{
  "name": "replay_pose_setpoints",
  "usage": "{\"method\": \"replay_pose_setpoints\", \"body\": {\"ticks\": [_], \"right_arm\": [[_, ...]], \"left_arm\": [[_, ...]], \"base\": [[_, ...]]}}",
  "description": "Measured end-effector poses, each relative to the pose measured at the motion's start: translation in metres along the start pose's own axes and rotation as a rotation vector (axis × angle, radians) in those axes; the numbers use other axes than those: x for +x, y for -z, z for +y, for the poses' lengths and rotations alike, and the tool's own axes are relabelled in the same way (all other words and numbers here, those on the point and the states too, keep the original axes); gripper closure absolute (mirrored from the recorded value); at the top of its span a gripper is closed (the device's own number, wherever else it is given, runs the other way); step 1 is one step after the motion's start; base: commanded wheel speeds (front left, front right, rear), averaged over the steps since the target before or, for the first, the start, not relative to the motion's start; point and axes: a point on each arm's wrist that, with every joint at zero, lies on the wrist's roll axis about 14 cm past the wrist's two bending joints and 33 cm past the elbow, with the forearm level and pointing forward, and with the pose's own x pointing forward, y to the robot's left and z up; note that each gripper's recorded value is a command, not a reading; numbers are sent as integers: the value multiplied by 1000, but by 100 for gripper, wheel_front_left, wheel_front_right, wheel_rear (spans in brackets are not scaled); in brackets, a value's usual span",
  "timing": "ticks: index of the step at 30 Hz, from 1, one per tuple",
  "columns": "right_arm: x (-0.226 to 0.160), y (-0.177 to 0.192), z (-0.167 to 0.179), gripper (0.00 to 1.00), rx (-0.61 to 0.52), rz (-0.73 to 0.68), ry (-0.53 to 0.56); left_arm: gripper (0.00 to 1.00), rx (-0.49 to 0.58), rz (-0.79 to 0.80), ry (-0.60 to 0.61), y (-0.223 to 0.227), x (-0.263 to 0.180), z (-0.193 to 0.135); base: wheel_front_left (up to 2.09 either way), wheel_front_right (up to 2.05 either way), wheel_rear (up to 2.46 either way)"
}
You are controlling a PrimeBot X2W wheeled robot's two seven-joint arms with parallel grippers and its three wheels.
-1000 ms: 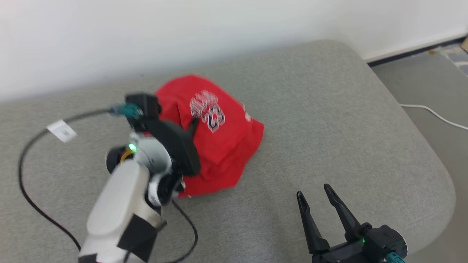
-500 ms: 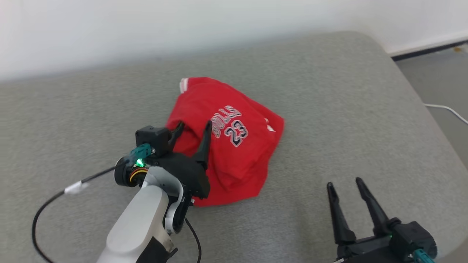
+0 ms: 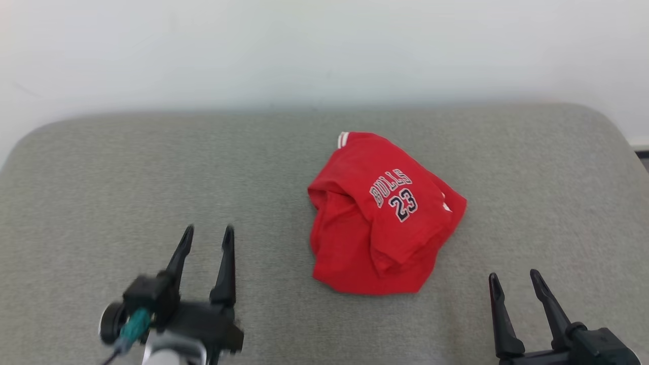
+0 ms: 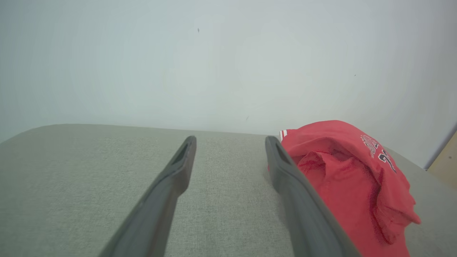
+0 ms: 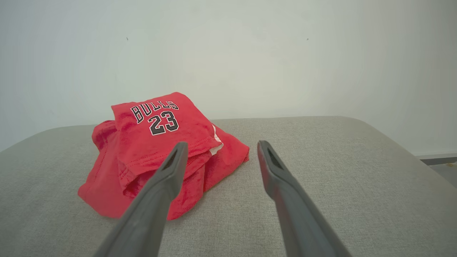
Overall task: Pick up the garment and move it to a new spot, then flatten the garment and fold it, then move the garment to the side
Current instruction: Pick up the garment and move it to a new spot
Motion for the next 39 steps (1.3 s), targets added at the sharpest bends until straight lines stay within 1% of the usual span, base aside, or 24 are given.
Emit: {"method": "replay_pose_setpoints", "body": {"ticks": [1, 5, 10, 12, 18, 25, 28, 30, 32, 34, 36, 37, 39], "right_arm": [[0, -1, 5, 0, 1, -3, -16], [-2, 4, 9, 0, -7, 12, -32], [-7, 16, 7, 0, -6, 42, -30], [-9, 20, 8, 0, -4, 52, -34], [-11, 27, 9, 0, -3, 70, -36], [-10, 27, 8, 0, -3, 66, -34], [-10, 26, 10, 0, -1, 63, -39], [-10, 25, 11, 0, 1, 60, -39], [-11, 24, 10, 0, 1, 56, -34], [-13, 23, 6, 0, 1, 55, -20], [-15, 25, 6, 0, 2, 62, -18], [-15, 25, 6, 0, 2, 62, -18], [-18, 26, 7, 0, 6, 69, -17]], "left_arm": [[0, 34, -24, -40, -7, -20, 12], [0, 98, -38, -103, -11, -57, 29], [0, 121, 15, -158, 5, -97, 44], [0, 117, 31, -185, 9, -109, 51], [0, 123, 69, -203, 20, -124, 58], [0, 105, 96, -195, 31, -122, 53], [0, 106, 85, -185, 28, -113, 52], [0, 105, 93, -154, 28, -102, 47], [0, 64, 147, -142, 31, -85, 44], [0, -15, 278, -171, 45, -69, 44], [0, -35, 376, -139, 47, -50, 33], [0, -35, 376, -139, 47, -50, 33], [0, -76, 394, -97, 31, -23, 16]], "base": [[0, 0, 0], [0, 0, 0], [0, 0, 0], [0, 0, 0], [0, 0, 0], [0, 0, 0], [0, 0, 0], [0, 0, 0], [0, 0, 0], [0, 0, 0], [0, 0, 0], [0, 0, 0], [0, 0, 0]]}}
